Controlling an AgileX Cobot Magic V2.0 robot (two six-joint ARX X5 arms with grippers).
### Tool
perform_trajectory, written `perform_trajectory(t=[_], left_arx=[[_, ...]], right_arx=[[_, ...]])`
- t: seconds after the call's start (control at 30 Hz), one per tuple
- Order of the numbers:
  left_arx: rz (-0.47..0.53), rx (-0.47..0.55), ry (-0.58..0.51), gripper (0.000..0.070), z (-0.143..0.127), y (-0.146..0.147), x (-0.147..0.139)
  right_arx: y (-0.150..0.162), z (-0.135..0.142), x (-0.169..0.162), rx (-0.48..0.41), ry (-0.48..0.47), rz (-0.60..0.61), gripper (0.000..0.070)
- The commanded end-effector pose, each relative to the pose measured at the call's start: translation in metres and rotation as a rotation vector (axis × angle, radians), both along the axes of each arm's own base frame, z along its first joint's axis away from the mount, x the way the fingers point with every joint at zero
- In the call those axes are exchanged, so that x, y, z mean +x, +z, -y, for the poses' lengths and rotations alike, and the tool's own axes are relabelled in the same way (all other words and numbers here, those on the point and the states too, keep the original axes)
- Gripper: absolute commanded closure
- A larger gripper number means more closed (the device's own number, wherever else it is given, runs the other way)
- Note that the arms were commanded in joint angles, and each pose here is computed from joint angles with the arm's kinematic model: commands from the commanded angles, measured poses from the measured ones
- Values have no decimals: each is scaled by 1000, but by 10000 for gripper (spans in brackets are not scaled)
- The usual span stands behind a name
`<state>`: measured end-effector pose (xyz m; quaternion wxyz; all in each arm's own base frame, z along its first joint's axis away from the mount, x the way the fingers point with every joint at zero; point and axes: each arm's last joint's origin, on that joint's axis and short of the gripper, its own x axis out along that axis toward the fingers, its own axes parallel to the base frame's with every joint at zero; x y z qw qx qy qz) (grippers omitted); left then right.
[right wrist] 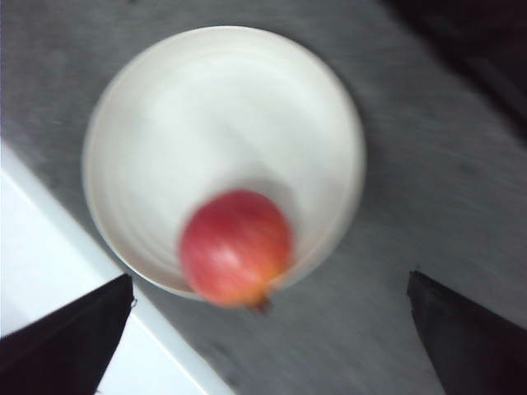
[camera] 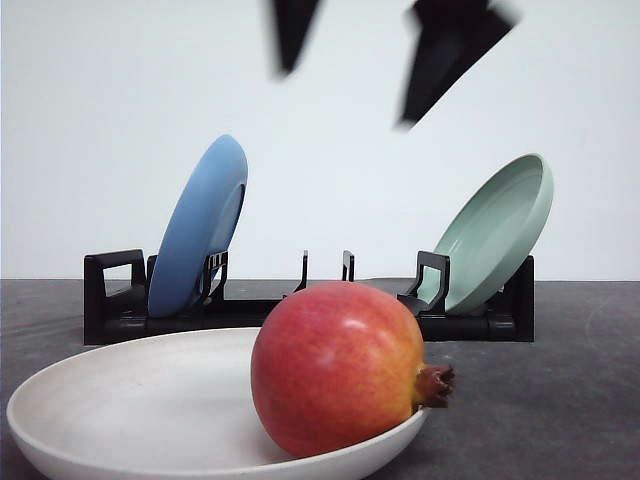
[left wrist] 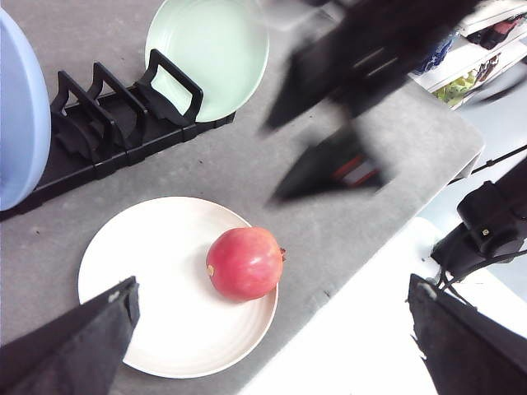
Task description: Place pomegranate in white plate
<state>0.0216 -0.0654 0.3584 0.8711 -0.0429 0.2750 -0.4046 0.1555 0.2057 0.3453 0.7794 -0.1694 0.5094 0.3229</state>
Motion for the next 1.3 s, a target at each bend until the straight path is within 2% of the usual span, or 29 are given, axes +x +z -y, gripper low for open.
perform_trajectory(t=[0.0, 0.13, 0.3, 0.53, 0.73, 0.93, 0.97, 1.0, 1.03, 1.07, 1.1, 1.13, 1.27], left_arx=[[0, -18, -6, 64, 0, 4, -1], [1, -18, -6, 64, 0, 4, -1], [9, -17, 6, 64, 0, 4, -1], [83, -22, 117, 64, -1, 7, 3], [143, -31, 178, 65, -1, 11, 5], [178, -22, 185, 70, -1, 12, 5], [183, -19, 188, 85, -1, 12, 5], [186, -15, 188, 165, -1, 12, 5], [192, -7, 183, 365, -1, 12, 5], [201, 3, 178, 630, -2, 12, 5], [206, 8, 175, 678, -2, 12, 5], [211, 14, 177, 690, -2, 11, 5], [226, 21, 205, 700, -2, 12, 6]], right_arx=[[17, 12, -8, 22, -6, 58, 0], [43, 51, -29, 104, -49, 148, 0], [59, 97, -61, 214, -88, 238, 0], [40, 146, -101, 445, -174, 367, 0], [9, 165, -117, 608, -196, 454, 0], [-1, 167, -119, 639, -196, 472, 0], [-1, 167, -119, 638, -196, 472, 0], [-1, 167, -119, 638, -196, 472, 0], [-2, 167, -119, 637, -196, 471, 95], [-2, 167, -119, 637, -196, 471, 309], [-2, 167, -119, 634, -195, 470, 588], [-2, 167, -119, 631, -196, 471, 677], [-2, 168, -119, 620, -215, 483, 678]])
